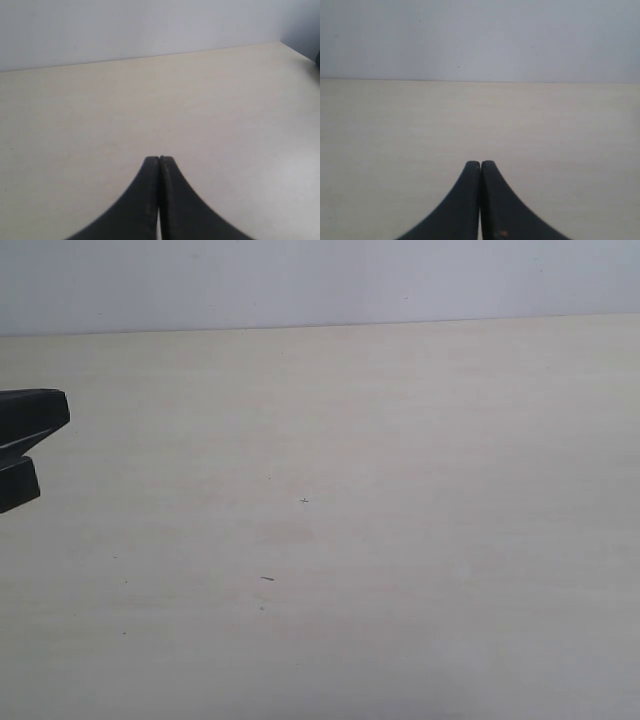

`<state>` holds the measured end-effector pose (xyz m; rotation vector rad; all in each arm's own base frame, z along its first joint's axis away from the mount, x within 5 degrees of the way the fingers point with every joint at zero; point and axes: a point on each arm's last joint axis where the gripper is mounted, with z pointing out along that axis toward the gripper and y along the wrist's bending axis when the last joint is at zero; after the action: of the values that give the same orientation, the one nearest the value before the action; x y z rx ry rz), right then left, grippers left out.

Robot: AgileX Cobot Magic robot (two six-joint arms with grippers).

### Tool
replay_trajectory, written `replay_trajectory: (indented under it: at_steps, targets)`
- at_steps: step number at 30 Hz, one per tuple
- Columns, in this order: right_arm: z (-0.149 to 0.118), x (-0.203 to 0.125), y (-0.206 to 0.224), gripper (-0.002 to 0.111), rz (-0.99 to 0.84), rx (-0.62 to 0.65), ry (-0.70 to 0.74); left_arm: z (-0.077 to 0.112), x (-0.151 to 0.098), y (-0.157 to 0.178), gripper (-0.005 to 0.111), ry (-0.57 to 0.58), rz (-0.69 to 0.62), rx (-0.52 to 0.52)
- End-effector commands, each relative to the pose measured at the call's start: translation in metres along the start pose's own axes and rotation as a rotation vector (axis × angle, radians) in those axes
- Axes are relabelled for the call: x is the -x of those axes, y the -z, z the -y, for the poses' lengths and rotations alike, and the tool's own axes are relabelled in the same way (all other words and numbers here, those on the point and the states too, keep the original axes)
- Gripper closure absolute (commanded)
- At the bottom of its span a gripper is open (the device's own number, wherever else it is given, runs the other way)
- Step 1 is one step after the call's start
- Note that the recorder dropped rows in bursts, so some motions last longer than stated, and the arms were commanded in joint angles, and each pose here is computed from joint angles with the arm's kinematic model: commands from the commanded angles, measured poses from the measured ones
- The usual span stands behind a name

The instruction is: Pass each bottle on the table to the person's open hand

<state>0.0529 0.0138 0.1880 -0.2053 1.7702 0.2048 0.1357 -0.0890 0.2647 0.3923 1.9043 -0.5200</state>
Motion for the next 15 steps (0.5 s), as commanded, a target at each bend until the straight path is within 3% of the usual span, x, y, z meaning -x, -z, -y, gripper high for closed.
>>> replay_trajectory:
  at_steps: [1,9,15]
  targets:
    - [0.0,0.0,0.0,0.108,0.012,-0.005,-0.008,-0.005,0.001,0.003,0.107,0.004,0.015,0.028]
    - [0.0,0.0,0.0,0.108,0.012,-0.005,-0.008,-0.019,0.005,0.037,0.107,0.064,0.057,0.091]
    - [0.0,0.0,0.0,0.108,0.012,-0.005,-0.008,-0.018,0.005,0.07,0.107,0.066,0.142,0.144]
